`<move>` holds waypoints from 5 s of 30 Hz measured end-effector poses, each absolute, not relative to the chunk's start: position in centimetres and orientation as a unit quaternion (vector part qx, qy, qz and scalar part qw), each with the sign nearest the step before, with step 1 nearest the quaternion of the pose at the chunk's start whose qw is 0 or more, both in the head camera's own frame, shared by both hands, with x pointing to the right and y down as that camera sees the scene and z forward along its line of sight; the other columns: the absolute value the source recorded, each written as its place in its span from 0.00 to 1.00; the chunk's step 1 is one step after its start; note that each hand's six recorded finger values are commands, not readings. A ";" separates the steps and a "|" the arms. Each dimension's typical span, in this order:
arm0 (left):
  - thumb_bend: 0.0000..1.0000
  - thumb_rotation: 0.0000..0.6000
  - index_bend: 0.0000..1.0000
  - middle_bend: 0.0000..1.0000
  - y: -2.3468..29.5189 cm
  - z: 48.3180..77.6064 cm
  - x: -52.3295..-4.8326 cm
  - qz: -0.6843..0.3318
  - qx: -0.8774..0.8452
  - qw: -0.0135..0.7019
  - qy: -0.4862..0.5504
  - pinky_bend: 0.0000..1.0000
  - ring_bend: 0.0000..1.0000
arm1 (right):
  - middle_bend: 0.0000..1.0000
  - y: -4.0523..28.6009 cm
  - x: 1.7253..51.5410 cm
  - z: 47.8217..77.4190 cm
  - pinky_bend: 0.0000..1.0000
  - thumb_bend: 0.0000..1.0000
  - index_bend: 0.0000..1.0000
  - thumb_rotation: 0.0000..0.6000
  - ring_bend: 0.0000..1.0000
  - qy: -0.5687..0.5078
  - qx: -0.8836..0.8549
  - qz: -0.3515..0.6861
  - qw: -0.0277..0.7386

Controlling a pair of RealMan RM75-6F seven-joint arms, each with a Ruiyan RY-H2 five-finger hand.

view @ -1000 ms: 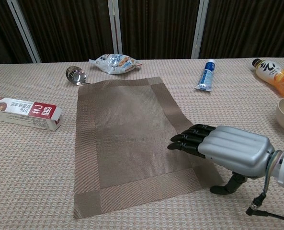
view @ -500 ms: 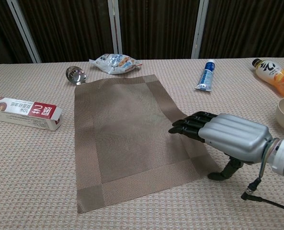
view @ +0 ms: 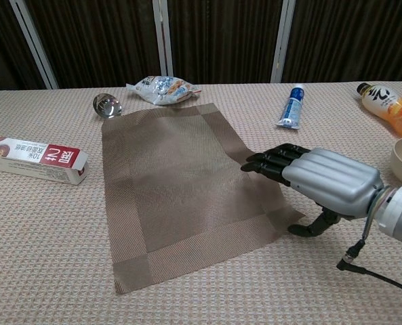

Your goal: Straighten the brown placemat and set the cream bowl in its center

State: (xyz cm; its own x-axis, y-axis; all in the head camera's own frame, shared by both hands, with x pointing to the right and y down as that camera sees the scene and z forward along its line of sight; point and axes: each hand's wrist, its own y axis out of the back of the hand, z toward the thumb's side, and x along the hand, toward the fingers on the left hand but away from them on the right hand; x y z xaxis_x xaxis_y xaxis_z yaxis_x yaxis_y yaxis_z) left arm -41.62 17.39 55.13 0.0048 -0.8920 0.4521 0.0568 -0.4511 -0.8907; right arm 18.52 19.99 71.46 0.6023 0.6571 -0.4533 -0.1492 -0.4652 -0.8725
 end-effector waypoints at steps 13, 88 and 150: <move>0.00 1.00 0.00 0.00 17.4 55.3 -41.6 -0.612 -0.594 0.387 0.349 0.00 0.00 | 0.00 18.9 19.1 72.5 0.00 0.17 0.04 1.00 0.00 -0.115 -0.687 0.405 0.593; 0.00 1.00 0.00 0.00 17.6 55.9 -41.2 -0.613 -0.604 0.379 0.340 0.00 0.00 | 0.08 6.4 27.3 65.1 0.00 0.47 0.72 1.00 0.00 0.010 -0.505 0.315 0.804; 0.12 1.00 0.27 0.00 12.6 72.5 -26.1 -0.432 -0.729 0.509 0.151 0.00 0.00 | 0.00 21.3 40.9 54.3 0.00 0.00 0.00 1.00 0.00 -0.447 -0.595 0.561 0.363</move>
